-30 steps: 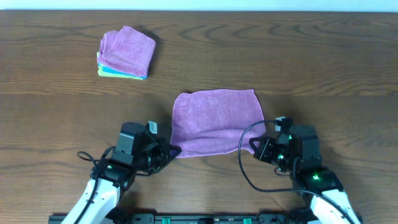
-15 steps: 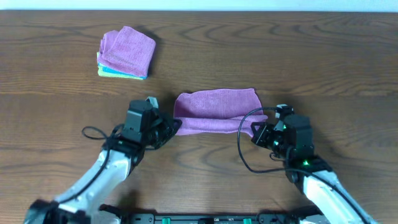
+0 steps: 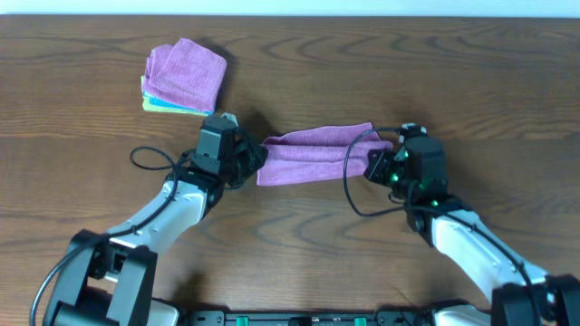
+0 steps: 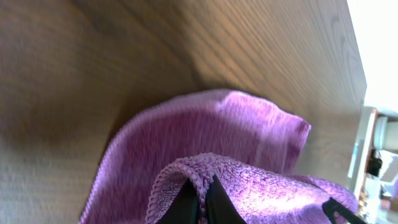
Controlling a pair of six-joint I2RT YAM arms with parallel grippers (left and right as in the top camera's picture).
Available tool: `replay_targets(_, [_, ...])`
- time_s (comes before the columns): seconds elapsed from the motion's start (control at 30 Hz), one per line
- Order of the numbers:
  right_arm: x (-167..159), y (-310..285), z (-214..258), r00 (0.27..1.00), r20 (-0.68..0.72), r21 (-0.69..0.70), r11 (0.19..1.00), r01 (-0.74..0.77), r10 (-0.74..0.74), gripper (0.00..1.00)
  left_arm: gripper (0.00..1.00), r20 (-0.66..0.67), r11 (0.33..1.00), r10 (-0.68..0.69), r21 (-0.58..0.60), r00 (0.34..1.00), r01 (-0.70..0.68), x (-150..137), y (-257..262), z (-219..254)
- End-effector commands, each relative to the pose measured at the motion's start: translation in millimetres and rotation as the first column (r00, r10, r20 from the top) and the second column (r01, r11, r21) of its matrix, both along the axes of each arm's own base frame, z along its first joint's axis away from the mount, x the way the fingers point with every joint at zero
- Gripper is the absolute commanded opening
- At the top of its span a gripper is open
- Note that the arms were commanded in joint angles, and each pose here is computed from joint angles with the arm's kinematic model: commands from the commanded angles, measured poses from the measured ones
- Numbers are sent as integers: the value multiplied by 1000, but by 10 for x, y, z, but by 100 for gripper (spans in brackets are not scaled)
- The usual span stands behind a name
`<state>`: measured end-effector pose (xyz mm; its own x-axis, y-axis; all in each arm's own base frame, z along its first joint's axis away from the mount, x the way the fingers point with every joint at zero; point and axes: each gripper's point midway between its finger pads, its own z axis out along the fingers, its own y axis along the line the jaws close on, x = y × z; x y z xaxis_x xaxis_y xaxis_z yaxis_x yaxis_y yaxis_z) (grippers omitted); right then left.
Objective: Fold the cloth
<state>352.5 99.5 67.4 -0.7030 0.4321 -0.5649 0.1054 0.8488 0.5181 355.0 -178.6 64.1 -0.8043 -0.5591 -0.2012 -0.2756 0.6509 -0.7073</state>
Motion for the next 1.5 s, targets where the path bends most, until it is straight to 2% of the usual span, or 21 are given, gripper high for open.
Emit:
replay_targets(0.0, [159,-51,17,1000,26,-62,998,13,-12,1,6,43,996,41,75,998,-44,174,109,-20])
replay_targets(0.67, [523,-24,-284,997,78,-94,995,17,-10,1,6,108,989,89,112,990,-101,536,123,-262])
replay_targets(1.0, [577,-71,-406,996,83,-114,993,44,-34,1,6,80,985,94,136,992,-105,542,143,-494])
replay_targets(1.1, [589,-100,-400,995,89,-123,991,59,-49,9,8,101,984,96,137,990,-110,577,147,-463])
replay_targets(1.17, [595,-98,-391,995,91,-119,991,62,-51,21,18,110,984,100,136,989,-114,594,151,-449])
replay_targets(1.2, [596,-89,-387,995,93,-116,992,58,-47,33,27,114,984,100,135,988,-115,600,149,-442])
replay_targets(1.23, [599,-83,-378,994,95,-112,992,56,-46,41,31,116,984,100,133,988,-115,604,147,-436])
replay_targets(1.4, [605,-28,-264,993,113,-76,996,42,-33,50,53,130,988,73,127,989,-90,603,113,-380])
replay_targets(1.47, [607,-23,-179,991,126,-65,997,46,-37,52,59,144,988,52,134,988,-71,596,103,-327])
